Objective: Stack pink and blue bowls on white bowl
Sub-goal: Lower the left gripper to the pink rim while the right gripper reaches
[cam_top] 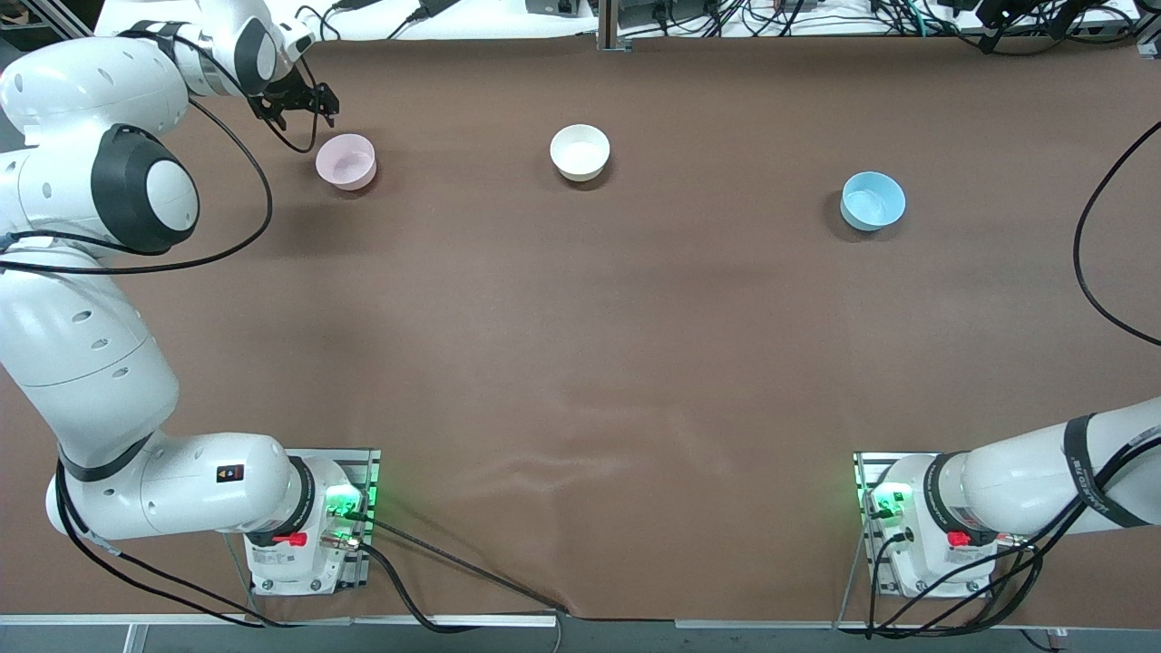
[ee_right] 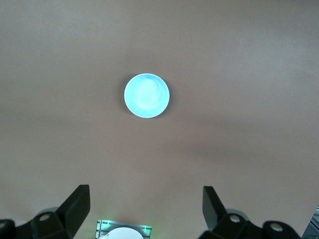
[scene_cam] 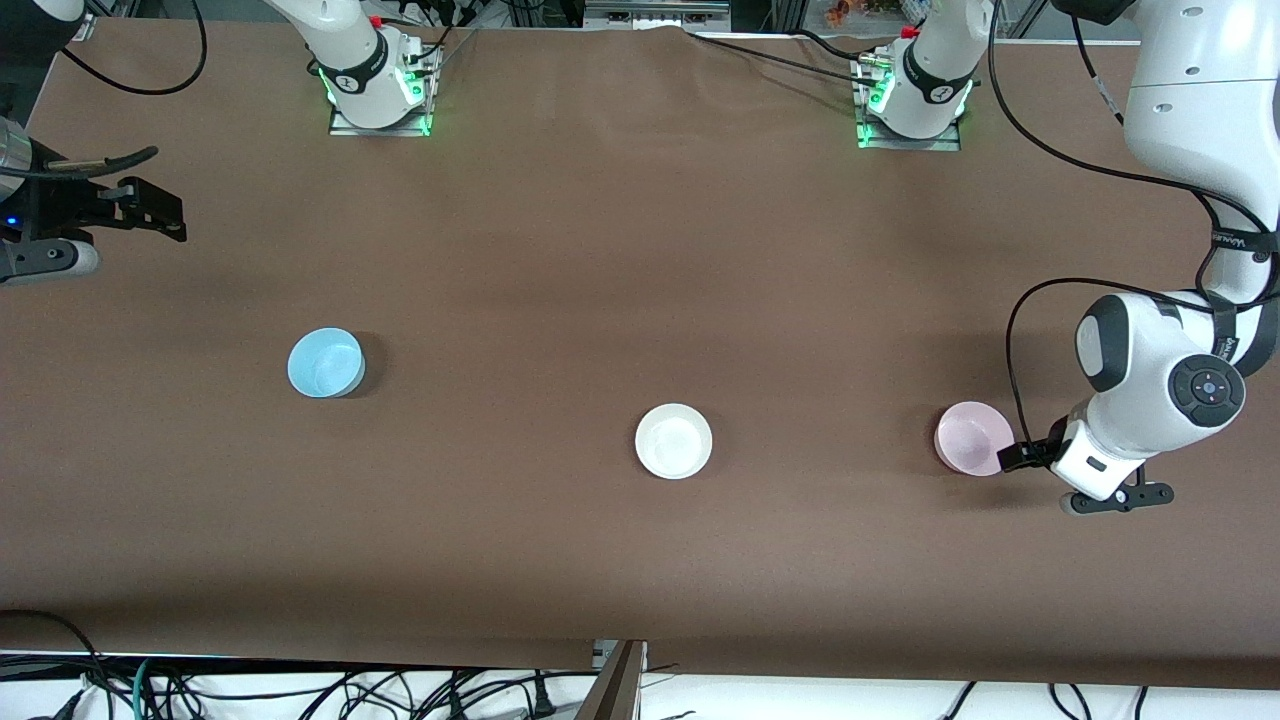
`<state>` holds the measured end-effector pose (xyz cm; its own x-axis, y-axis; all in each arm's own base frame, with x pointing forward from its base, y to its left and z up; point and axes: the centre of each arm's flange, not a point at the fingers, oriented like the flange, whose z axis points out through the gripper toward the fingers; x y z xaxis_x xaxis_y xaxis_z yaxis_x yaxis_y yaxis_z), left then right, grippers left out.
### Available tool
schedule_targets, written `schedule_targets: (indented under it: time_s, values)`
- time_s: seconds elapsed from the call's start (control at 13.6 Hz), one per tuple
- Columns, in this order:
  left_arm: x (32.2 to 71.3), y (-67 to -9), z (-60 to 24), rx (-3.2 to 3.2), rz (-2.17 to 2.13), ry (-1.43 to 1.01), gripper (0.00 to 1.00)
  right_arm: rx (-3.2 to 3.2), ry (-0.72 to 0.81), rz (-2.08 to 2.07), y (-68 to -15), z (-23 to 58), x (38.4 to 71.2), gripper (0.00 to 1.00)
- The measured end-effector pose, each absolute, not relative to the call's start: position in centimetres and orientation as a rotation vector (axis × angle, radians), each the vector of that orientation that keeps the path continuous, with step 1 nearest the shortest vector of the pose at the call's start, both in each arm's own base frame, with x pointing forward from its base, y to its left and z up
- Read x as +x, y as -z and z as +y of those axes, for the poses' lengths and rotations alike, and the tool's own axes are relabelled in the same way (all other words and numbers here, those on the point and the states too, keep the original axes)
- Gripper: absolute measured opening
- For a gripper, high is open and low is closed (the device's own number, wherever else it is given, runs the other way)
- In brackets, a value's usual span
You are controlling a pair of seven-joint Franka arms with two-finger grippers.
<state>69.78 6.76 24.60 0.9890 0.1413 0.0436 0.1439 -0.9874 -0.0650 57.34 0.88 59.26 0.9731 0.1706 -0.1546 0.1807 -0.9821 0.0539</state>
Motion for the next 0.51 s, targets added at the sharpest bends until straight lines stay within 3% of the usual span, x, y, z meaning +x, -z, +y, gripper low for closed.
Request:
schedule_targets:
  time_s: [0.51]
  values:
    - [67.9,-21.1,7.6,-3.081,-0.128,-0.043,0.98,3.039,0.324,0.258,-50.7,0.2,61.8,1.00]
